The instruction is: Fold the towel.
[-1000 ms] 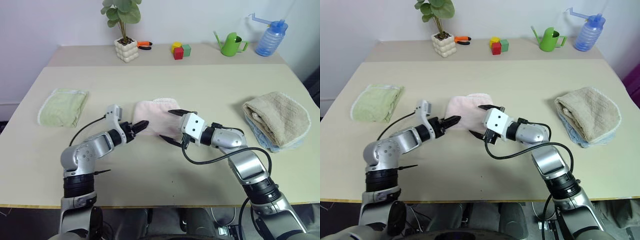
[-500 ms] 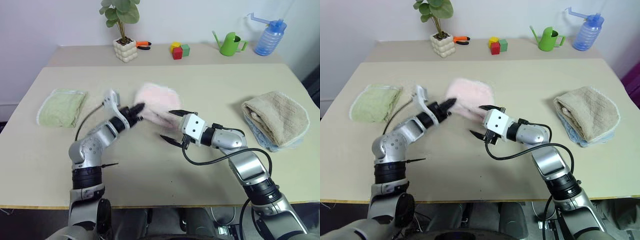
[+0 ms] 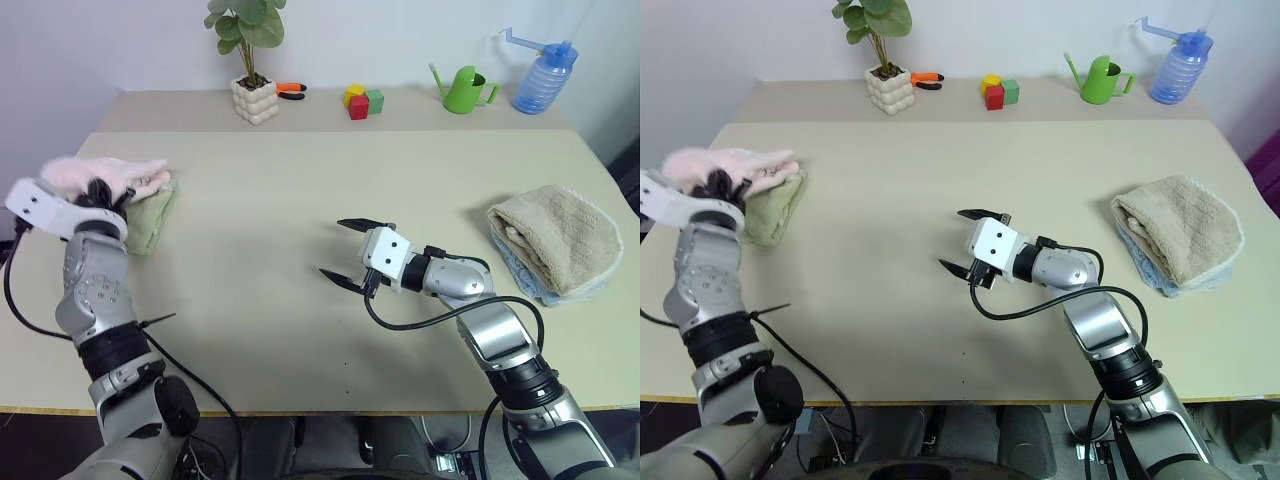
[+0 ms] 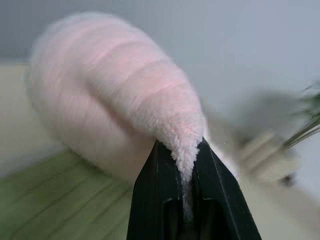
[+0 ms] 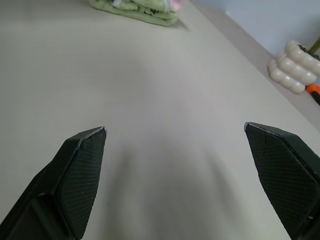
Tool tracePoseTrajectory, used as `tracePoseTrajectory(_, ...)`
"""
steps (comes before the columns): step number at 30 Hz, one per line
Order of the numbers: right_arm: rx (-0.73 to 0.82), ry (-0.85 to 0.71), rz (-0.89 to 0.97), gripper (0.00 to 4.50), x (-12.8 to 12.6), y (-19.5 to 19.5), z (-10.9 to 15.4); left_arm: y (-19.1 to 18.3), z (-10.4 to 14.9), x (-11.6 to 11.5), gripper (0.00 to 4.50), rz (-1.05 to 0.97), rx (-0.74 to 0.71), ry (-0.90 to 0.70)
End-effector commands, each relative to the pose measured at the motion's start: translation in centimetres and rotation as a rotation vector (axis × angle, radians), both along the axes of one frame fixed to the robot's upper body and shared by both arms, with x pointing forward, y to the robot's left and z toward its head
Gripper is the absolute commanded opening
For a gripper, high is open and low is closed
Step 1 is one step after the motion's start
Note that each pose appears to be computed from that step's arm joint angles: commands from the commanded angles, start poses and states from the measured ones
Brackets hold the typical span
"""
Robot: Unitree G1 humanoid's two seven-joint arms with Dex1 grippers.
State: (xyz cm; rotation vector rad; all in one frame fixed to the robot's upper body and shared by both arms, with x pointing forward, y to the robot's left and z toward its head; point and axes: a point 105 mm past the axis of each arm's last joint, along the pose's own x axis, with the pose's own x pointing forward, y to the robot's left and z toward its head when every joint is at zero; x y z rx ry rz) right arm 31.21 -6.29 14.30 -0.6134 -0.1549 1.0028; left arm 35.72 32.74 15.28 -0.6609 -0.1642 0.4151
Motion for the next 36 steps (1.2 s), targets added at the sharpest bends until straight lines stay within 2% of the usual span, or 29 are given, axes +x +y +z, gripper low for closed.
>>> tracePoseTrajectory(1, 0.013, -0.057, 0.023, 4.5, -0.3, 0.2, 1.3, 0.0, -0.2, -1.3, 0.06, 0.062, -0.104, -0.03)
tracePoseTrajectory(4, 0.006, -0.054, 0.022, 4.5, -0.2, 0.1, 1.1, -0.5, -1.3, -2.2, 0.06, 0.056, -0.141, -0.014)
tracePoseTrajectory(5, 0.006, -0.054, 0.022, 4.5, -0.2, 0.0, 1.0, -0.8, -1.4, -2.4, 0.67, 0.049, -0.158, -0.028)
tracePoseTrajectory(6, 0.006, -0.054, 0.022, 4.5, -0.1, 0.0, 1.0, -1.0, -1.4, -2.6, 1.03, 0.044, -0.175, -0.041)
tracePoseTrajectory(9, 0.016, -0.053, 0.012, 4.5, 0.5, 0.0, 1.1, -0.7, -1.9, -4.0, 2.5, 0.083, -0.18, -0.025)
tracePoseTrajectory(12, 0.033, -0.046, -0.036, 4.5, 1.5, -0.6, 1.1, 0.5, -1.3, -5.2, 3.99, 0.149, -0.14, -0.034)
tracePoseTrajectory(15, 0.085, -0.03, -0.139, 4.5, 3.2, -2.1, 1.2, 1.6, 0.3, -6.2, 3.99, 0.195, -0.047, -0.061)
tracePoseTrajectory(19, 0.118, -0.045, -0.243, 4.5, 4.5, -4.1, 1.5, 0.0, 2.7, -5.5, 3.99, 0.077, 0.226, -0.045)
tracePoseTrajectory(21, 0.152, -0.04, -0.337, 4.5, 5.7, -5.5, 1.5, -4.7, 4.4, -4.0, 3.99, -0.191, 0.535, -0.042)
tracePoseTrajectory(22, 0.169, -0.036, -0.377, 4.5, 6.2, -6.1, 1.5, -7.0, 4.5, -3.7, 3.99, -0.316, 0.638, -0.049)
tracePoseTrajectory(23, 0.18, -0.031, -0.402, 4.5, 6.4, -6.6, 1.5, -8.8, 4.2, -3.6, 3.99, -0.419, 0.721, -0.039)
tracePoseTrajectory(26, 0.204, -0.017, -0.441, 4.5, 6.7, -8.0, 1.5, -11.1, 2.4, -3.8, 3.99, -0.568, 0.888, 0.024)
tracePoseTrajectory(28, 0.223, -0.005, -0.463, 4.5, 6.7, -8.9, 1.6, -11.8, 1.4, -3.9, 3.99, -0.621, 0.941, 0.049)
tracePoseTrajectory(36, 0.214, 0.085, -0.49, 4.5, 5.2, -11.2, 0.3, -12.4, -0.9, -4.0, 3.99, -0.657, 0.956, 0.076)
